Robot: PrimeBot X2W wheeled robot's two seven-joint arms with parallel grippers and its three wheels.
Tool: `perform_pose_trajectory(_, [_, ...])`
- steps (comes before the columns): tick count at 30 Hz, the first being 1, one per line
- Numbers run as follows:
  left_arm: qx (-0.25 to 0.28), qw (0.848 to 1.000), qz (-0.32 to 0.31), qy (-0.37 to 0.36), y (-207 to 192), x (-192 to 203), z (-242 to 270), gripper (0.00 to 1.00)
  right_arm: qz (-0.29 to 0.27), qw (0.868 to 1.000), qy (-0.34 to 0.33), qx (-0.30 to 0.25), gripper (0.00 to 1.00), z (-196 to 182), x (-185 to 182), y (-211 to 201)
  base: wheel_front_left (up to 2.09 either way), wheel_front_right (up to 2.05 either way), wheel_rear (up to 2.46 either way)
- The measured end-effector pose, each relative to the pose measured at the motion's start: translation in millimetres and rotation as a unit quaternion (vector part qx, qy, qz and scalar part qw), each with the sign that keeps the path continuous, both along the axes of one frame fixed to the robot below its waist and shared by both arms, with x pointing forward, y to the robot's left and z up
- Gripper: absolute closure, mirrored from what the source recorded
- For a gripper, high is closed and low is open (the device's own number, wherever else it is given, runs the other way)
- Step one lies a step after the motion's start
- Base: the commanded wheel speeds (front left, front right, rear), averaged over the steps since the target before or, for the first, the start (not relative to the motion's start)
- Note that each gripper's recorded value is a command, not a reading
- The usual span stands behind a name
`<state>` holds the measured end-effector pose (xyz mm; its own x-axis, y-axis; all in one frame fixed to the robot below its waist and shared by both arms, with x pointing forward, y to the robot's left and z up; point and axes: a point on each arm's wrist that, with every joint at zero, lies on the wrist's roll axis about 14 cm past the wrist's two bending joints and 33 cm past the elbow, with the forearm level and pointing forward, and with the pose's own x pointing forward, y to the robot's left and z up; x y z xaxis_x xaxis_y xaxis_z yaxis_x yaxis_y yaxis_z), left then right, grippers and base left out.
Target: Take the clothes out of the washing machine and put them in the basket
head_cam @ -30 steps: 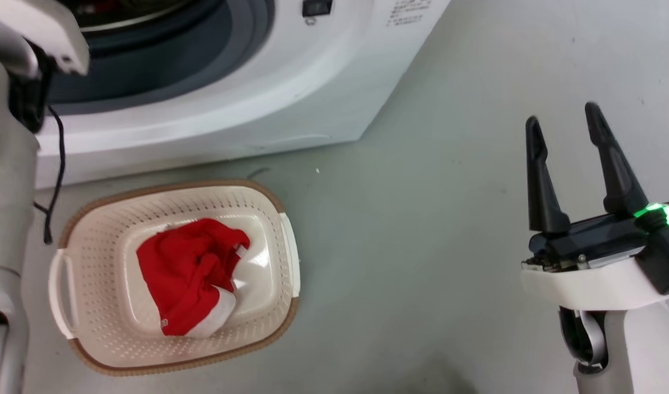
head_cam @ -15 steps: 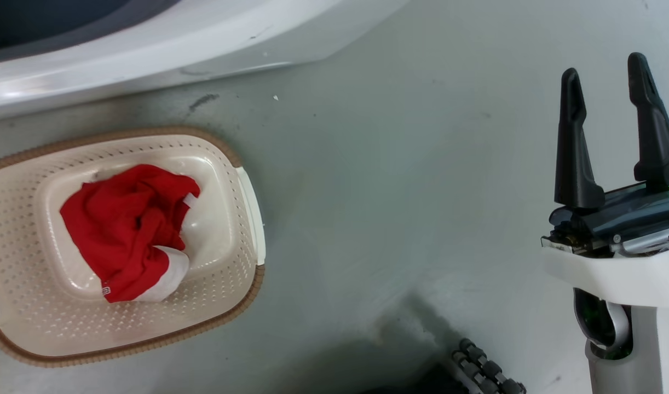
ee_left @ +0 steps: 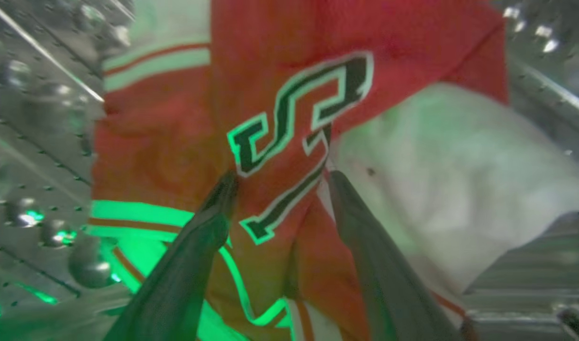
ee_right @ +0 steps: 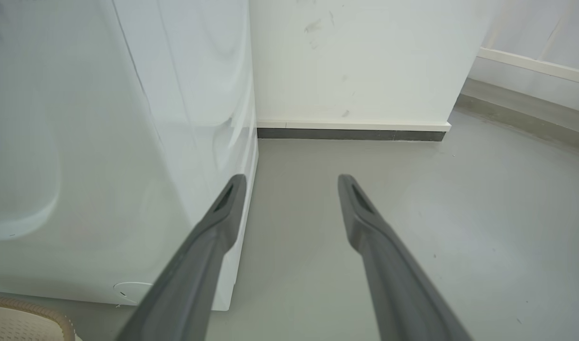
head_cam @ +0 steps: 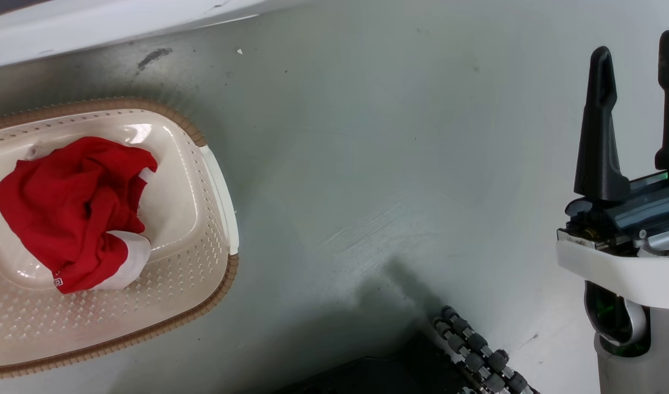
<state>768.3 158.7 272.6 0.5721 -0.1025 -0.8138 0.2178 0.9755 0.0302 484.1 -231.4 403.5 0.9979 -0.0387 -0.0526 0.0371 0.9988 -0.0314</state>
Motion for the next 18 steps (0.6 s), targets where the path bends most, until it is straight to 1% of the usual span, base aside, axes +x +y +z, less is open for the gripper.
perform_pose_trajectory(5, [0.018, 1.0, -0.004, 0.017, 0, 0, -11, 0.0, -0.002, 1.0, 0.006, 0.001, 0.0, -5, -1, -1, 0.0, 0.0, 0.0])
perform_pose_trajectory(13, [0.028, 0.999, 0.006, 0.031, 2, -2, -18, 0.0, -0.005, 1.0, 0.006, 0.001, 0.0, -5, -1, -4, 0.0, 0.0, 0.0])
perform_pose_trajectory(14, [0.03, 0.999, 0.005, 0.033, 2, -3, -18, 0.24, -0.006, 1.0, 0.006, 0.001, 0.0, -5, -1, -4, 0.0, 0.0, 0.0])
perform_pose_trajectory(15, [0.031, 0.999, 0.004, 0.034, 2, -3, -18, 0.85, -0.006, 1.0, 0.005, 0.001, 0.0, -4, -1, -4, 0.0, 0.0, 0.0])
perform_pose_trajectory(16, [0.03, 0.999, 0.004, 0.03, 2, -2, -18, 1.0, -0.007, 1.0, 0.005, 0.001, 0.0, -4, -1, -5, 0.0, 0.0, 0.0])
perform_pose_trajectory(18, [0.03, 0.999, 0.004, 0.026, 2, -1, -17, 1.0, -0.008, 1.0, 0.004, 0.002, 0.0, -3, -1, -5, 0.0, 0.0, 0.0])
